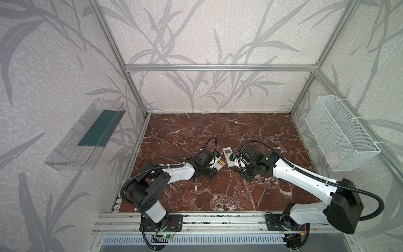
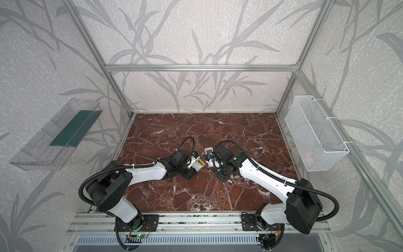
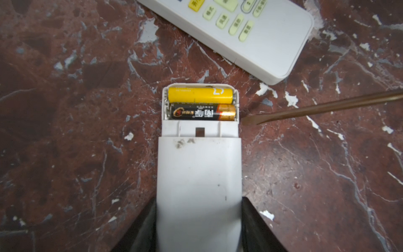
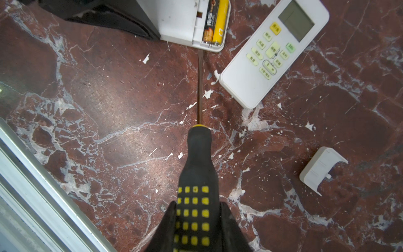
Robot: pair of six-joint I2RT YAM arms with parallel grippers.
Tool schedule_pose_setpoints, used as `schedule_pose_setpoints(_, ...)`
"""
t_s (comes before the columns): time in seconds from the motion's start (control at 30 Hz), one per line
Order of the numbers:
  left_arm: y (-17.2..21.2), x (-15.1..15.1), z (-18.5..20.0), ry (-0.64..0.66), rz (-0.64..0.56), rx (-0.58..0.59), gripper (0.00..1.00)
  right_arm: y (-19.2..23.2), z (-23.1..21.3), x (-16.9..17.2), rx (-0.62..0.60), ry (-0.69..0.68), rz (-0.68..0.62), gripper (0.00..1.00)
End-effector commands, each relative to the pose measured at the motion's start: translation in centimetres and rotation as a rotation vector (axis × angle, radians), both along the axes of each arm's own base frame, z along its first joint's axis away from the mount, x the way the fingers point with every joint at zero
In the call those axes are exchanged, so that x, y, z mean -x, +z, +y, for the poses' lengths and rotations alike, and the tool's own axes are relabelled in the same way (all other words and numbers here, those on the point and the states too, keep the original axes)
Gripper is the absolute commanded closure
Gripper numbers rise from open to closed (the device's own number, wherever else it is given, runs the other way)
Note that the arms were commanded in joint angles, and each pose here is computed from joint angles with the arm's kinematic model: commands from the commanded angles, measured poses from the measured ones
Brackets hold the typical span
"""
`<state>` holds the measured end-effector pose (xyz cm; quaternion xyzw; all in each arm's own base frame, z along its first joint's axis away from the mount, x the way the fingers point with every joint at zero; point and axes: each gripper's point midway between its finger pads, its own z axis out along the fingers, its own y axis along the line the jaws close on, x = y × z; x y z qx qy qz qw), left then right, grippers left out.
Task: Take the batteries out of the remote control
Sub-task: 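Insert the screwdriver tip beside the battery end with the right gripper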
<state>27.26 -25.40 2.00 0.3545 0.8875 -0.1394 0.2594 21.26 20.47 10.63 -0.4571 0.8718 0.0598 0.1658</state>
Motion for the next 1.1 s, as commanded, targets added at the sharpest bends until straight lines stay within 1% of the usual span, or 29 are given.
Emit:
schedule_pose_setpoints(0.0,-2.7,3.4,1.4,-0.020,0.146,-0.061,0.48,0.7,0.3,-0.1,-0.015,0.005,-0.007,1.00)
schedule_pose_setpoints(0.3,-2.8,3.5,1.4,-0.020,0.152,-0.063,0.48,2.1,0.3,-0.4,-0.047,-0.006,-0.057,1.00)
schedule_pose_setpoints(0.47,-2.8,3.5,1.4,-0.019,0.152,-0.062,0.48,2.1,0.3,-0.7,-0.062,-0.013,-0.088,1.00)
schedule_pose_setpoints(0.77,-2.9,3.5,1.5,-0.014,0.152,-0.069,0.49,1.1,-0.2,-0.3,-0.006,-0.013,-0.034,1.00)
schedule_pose_setpoints(1.07,-3.0,3.5,1.5,-0.016,0.156,-0.074,0.49,0.7,0.2,-0.2,-0.015,-0.005,-0.018,1.00)
